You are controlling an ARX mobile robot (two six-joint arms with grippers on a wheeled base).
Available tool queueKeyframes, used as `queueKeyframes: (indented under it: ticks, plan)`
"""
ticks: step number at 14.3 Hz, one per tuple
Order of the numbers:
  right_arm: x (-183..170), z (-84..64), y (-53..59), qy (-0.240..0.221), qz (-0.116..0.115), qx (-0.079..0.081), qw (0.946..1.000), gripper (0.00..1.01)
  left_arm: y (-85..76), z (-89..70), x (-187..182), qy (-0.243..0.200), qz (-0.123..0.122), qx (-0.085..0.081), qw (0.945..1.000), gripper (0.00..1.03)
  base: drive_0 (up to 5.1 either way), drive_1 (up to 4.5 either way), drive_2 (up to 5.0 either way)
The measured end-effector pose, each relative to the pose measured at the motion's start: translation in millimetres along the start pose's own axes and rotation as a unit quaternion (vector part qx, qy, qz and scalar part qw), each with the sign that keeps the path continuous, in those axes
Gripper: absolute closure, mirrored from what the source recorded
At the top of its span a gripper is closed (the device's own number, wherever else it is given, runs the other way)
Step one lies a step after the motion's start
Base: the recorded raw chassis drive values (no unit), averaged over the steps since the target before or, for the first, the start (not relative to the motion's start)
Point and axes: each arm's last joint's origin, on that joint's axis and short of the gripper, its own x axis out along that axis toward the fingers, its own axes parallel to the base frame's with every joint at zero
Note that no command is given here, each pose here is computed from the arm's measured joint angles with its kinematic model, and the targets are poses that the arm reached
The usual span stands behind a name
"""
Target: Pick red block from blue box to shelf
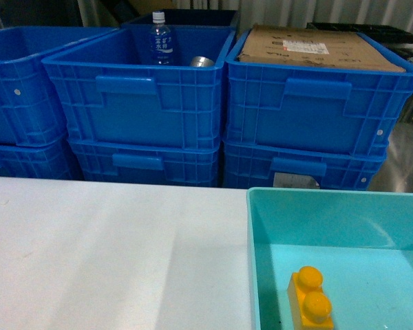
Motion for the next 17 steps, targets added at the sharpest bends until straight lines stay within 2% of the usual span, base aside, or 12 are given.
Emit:
queueKeyframes:
  ticks: [1, 2, 5, 6, 7, 8, 10, 11, 12, 13, 14, 17]
  plan:
    - [4, 1.1, 3.6, 0.014, 0.034, 0.035, 0.9987, 0.72, 0.0, 0.0, 0, 0.0, -0.001, 0.0, 1.0, 0.05, 0.0, 0.0, 0.0]
    - [9, 5.7, 7.1, 0.02, 0.056, 0.059, 0.9965, 0.72, 0.0, 0.0, 0, 0.0, -0.001, 0.0, 1.0, 0.05, 0.0, 0.0, 0.0]
    - [18, 15.7, 29.9, 0.026, 0.1, 0.084, 0.9911, 0.72, 0.0, 0.0, 0, 0.0, -0.001, 0.0, 1.0, 0.05, 0.0, 0.0, 0.0]
    - [21, 13.8, 39.3, 0.04, 0.109, 0.094, 0.9889, 0.72, 0.0, 0.0, 0, 0.0, 0.0, 0.0, 1.0, 0.05, 0.0, 0.0, 0.0]
    - [22, 14.2, 45.9, 0.035, 0.11, 0.095, 0.9888, 0.72, 0.0, 0.0, 0, 0.0, -0.001, 0.0, 1.0, 0.05, 0.0, 0.0, 0.0]
    - [23, 17.2, 48.3, 0.017, 0.099, 0.085, 0.9913, 0.72, 0.0, 0.0, 0, 0.0, -0.001, 0.0, 1.0, 0.05, 0.0, 0.0, 0.0]
    - [21, 16.0, 40.3, -0.007, 0.055, 0.054, 0.997, 0.72, 0.0, 0.0, 0, 0.0, -0.001, 0.0, 1.0, 0.05, 0.0, 0.0, 0.0]
    - [20, 12.0, 35.1, -0.004, 0.038, 0.046, 0.9982, 0.72, 0.0, 0.0, 0, 0.0, -0.001, 0.0, 1.0, 0.05, 0.0, 0.0, 0.0]
    - [16, 6.0, 33.5, 0.044, 0.003, 0.034, 0.9985, 0.72, 0.0, 0.0, 0, 0.0, -0.001, 0.0, 1.0, 0.05, 0.0, 0.0, 0.0]
    - [7, -0.1, 34.1, 0.065, -0.002, 0.02, 0.9977, 0.72, 0.0, 0.0, 0, 0.0, -0.001, 0.0, 1.0, 0.05, 0.0, 0.0, 0.0]
    - [-1, -7.3, 35.2, 0.07, -0.003, 0.013, 0.9975, 0.72, 0.0, 0.0, 0, 0.0, 0.0, 0.0, 1.0, 0.05, 0.0, 0.0, 0.0]
    - [-12, -17.2, 37.9, 0.073, -0.006, 0.005, 0.9973, 0.72, 0.0, 0.0, 0, 0.0, 0.0, 0.0, 1.0, 0.05, 0.0, 0.0, 0.0]
